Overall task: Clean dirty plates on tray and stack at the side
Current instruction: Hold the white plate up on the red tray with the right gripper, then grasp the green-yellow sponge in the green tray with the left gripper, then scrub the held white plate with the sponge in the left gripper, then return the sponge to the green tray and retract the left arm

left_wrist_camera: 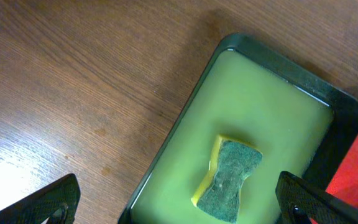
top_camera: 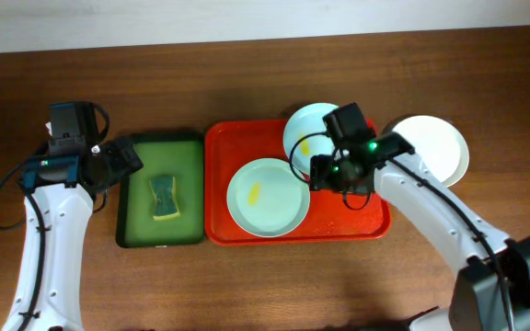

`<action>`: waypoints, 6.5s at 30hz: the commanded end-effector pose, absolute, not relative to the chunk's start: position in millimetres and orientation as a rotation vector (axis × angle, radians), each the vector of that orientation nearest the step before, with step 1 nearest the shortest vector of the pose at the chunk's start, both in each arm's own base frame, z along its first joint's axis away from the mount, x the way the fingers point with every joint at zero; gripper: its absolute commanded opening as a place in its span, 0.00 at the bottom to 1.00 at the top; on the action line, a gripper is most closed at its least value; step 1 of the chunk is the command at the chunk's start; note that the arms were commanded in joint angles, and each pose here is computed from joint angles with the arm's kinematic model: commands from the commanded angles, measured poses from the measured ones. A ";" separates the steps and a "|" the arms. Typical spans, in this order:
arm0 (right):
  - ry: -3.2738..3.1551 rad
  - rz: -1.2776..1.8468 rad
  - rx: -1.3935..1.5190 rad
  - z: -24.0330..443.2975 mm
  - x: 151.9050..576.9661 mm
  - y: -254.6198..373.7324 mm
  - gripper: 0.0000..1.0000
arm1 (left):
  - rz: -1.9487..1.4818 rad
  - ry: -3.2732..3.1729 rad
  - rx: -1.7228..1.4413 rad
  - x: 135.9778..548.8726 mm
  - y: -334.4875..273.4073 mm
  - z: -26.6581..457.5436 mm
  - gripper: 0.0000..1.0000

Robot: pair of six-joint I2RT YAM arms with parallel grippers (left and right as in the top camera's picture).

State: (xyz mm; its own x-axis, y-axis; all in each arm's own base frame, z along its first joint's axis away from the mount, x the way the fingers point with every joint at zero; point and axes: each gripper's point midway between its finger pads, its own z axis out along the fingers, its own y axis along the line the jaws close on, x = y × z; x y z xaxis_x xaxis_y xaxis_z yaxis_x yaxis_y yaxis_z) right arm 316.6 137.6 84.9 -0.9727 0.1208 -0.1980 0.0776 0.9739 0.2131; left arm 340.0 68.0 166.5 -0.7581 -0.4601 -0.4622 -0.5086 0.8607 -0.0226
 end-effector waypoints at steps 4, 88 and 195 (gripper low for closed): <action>2.850 0.487 0.054 57.4 315.5 159.2 0.62 | 0.135 2.541 -0.731 341.4 70.4 174.9 0.99; 2.908 0.430 0.025 8.1 311.0 187.5 0.46 | -0.007 2.744 -0.001 372.7 -36.7 130.1 0.00; 2.966 0.506 0.169 7.5 299.1 192.9 0.04 | -0.336 2.839 0.388 342.7 -177.8 83.5 0.00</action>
State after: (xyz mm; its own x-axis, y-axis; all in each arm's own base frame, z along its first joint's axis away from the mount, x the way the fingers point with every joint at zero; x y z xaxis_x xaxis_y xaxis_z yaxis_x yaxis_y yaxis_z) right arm 298.8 191.9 8.3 -0.9853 0.1342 -0.1062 0.0906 0.9355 0.3416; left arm 335.6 -192.3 80.8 -0.9336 0.2465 -0.2599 0.3144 0.9117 -0.2645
